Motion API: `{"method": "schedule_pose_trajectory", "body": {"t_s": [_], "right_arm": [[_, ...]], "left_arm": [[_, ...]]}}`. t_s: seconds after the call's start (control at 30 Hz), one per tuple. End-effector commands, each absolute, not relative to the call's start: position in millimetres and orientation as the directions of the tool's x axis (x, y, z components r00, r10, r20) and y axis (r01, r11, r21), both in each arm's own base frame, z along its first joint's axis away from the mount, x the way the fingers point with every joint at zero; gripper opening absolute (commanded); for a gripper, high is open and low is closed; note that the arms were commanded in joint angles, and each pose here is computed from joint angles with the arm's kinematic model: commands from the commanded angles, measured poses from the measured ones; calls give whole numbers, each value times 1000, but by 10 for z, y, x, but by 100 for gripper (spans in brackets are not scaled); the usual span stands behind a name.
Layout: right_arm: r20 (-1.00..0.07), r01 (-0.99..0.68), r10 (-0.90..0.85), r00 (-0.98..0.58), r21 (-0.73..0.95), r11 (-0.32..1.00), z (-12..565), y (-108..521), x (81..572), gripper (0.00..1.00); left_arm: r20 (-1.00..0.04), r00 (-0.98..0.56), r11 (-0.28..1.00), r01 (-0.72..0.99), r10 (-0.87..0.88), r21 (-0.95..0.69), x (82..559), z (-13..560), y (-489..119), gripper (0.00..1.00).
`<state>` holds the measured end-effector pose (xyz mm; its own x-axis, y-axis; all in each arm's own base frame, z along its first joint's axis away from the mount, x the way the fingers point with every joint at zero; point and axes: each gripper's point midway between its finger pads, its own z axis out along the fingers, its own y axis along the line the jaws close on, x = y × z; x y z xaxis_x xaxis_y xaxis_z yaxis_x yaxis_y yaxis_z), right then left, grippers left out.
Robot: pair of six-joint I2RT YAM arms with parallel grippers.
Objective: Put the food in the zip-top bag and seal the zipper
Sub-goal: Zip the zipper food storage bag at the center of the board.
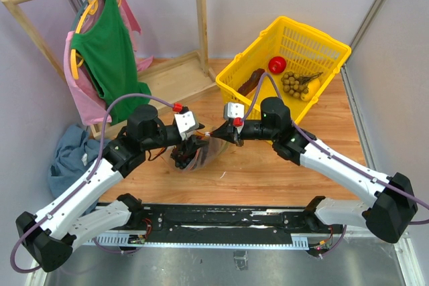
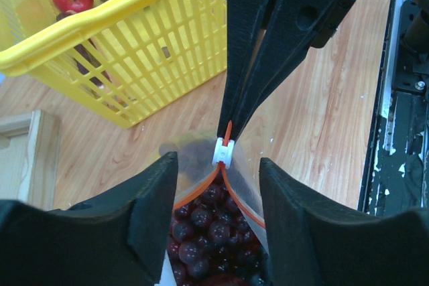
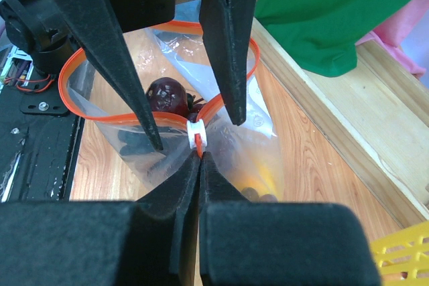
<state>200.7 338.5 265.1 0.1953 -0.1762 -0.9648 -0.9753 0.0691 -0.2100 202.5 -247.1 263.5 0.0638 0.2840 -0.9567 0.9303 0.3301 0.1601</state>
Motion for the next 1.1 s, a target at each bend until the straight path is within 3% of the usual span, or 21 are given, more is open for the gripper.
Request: {"method": "schedule_pose_trajectory", "body": {"t_s": [0.0, 0.27, 0.53, 0.7, 0.97, 1.07], "right_arm": [[-956, -952, -118, 269, -283, 119, 2918, 3330, 2062, 1], [-955, -947, -121, 271, -287, 143, 2918, 3301, 2089, 1], [-954, -941, -118, 275, -292, 172, 2938, 3258, 2131, 1], [-956, -940, -120, 269, -287, 184, 2931, 3243, 2157, 1], [-957, -941, -126, 261, -282, 189, 2903, 3223, 2169, 1], [-958, -940, -130, 258, -279, 195, 2898, 3223, 2194, 1]], "left_arm": [[-957, 156, 301, 926, 245, 228, 2046, 2896, -2534, 60], [-944, 209, 281, 918, 255, 279, 2113, 3027, -2579, 61], [-940, 160, 202, 953, 303, 227, 2075, 2795, -2658, 57], [-934, 144, 225, 948, 328, 226, 2126, 2722, -2633, 41], [-931, 149, 242, 941, 335, 237, 2124, 2750, -2589, 4], [-932, 154, 233, 943, 327, 238, 2092, 2783, -2587, 0]]}}
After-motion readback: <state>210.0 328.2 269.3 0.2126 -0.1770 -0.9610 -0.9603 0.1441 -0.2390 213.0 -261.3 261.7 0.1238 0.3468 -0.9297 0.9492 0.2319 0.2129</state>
